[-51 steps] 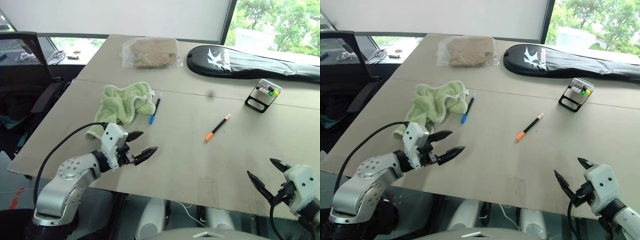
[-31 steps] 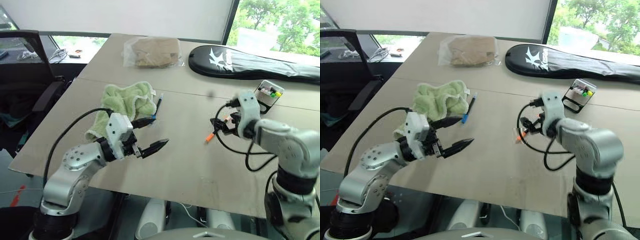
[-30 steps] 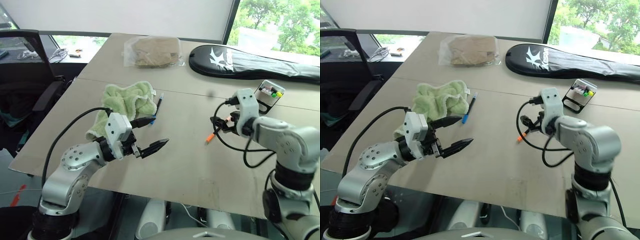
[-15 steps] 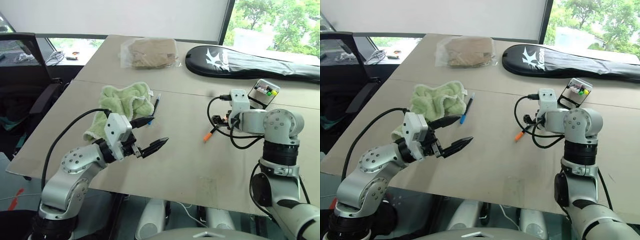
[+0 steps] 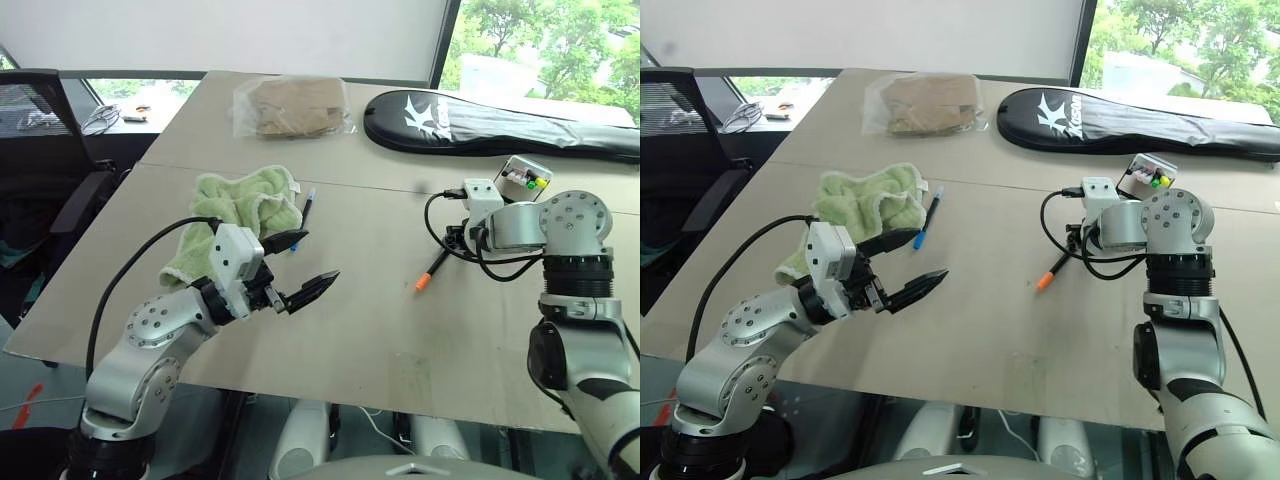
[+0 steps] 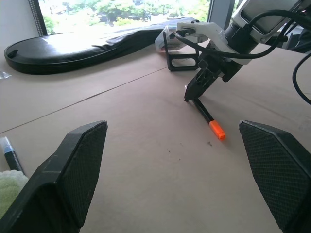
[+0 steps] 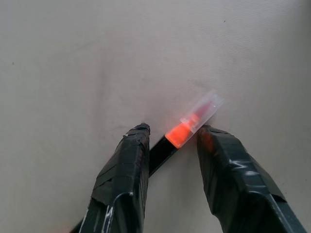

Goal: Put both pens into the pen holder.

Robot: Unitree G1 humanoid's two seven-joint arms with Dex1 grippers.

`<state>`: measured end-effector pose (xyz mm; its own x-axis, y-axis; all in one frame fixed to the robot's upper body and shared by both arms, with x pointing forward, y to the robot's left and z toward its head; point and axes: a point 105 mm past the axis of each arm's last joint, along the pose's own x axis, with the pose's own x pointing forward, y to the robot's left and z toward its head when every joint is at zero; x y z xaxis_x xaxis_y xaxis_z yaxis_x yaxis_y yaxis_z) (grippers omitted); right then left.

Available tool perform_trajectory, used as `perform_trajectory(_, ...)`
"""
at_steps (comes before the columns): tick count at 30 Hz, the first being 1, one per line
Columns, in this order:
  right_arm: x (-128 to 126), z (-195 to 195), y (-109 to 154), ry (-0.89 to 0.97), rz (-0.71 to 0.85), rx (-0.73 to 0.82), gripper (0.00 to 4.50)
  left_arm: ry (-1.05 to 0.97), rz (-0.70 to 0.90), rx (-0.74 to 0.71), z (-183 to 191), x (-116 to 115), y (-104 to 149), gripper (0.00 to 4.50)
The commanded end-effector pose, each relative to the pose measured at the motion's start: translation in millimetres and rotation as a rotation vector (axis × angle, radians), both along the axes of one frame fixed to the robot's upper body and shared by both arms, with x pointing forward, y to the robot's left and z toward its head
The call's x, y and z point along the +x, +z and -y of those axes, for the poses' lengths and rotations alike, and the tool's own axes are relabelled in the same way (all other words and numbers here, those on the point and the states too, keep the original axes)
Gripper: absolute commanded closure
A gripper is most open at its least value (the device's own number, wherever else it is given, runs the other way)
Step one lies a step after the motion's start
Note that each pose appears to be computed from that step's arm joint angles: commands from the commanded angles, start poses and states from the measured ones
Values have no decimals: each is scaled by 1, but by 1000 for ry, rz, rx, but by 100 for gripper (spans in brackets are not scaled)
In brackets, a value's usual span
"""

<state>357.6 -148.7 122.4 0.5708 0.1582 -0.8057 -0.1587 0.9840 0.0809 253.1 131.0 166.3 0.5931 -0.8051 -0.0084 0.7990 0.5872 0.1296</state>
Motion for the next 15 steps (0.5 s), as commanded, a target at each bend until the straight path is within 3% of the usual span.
perform_trajectory(1,-2,-9,10,92,-25,42,254,-14,35,-18,3,-4,10,0)
perform_trajectory(15,5,-11,6,206,-121,-110,254,8,27,-45,1,-4,13,0)
